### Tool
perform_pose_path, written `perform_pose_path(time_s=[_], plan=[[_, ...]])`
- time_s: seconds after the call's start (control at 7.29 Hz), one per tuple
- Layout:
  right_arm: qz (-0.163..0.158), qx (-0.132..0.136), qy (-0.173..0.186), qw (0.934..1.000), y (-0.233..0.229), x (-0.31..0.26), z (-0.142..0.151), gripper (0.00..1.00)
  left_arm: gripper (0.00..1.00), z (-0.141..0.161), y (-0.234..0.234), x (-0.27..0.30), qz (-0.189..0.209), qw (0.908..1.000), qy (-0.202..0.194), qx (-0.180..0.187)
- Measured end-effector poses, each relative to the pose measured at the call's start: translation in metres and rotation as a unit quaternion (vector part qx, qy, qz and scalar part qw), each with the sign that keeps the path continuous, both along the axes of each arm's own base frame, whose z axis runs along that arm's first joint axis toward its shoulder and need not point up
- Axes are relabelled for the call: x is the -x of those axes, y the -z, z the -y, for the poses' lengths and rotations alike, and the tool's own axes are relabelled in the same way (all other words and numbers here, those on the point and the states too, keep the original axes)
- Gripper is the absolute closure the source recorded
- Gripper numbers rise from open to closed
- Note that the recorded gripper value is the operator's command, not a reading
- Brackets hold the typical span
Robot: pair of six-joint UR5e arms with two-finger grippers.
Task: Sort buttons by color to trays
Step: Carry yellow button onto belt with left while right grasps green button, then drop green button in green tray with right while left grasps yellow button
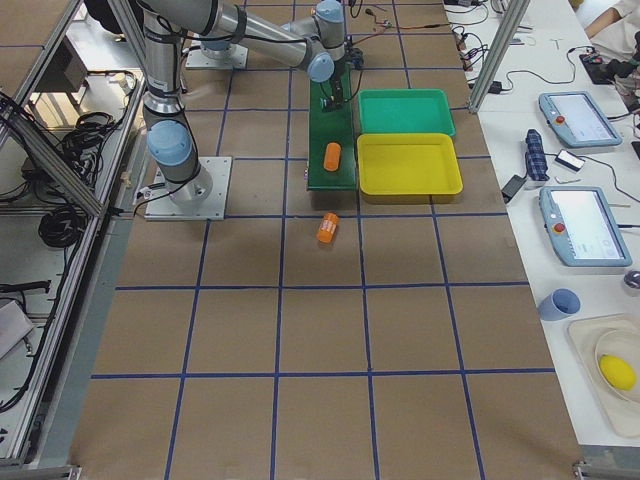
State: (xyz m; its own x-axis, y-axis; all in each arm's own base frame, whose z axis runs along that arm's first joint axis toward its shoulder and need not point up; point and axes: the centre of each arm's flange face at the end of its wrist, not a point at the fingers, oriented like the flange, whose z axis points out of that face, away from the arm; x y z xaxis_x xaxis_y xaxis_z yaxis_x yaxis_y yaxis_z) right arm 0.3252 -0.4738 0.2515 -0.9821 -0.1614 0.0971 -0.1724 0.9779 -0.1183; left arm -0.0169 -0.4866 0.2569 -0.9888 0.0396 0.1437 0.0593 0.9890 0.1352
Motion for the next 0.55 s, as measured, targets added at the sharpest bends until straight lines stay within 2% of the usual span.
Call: perform_pose_path(time_s=[0.27, 0.55], plan=[[-0.020, 0.014, -0.021, 0.9995, -0.008, 0.003, 0.006, 1.00, 0.00, 0.009, -0.039, -0.008, 0.013, 0.9995, -0.012, 0.027], [-0.039, 0.030, -0.041, 0.9980, -0.020, 0.005, 0.011, 1.00, 0.00, 0.035, -0.089, -0.046, 0.028, 0.9980, -0.038, 0.043]])
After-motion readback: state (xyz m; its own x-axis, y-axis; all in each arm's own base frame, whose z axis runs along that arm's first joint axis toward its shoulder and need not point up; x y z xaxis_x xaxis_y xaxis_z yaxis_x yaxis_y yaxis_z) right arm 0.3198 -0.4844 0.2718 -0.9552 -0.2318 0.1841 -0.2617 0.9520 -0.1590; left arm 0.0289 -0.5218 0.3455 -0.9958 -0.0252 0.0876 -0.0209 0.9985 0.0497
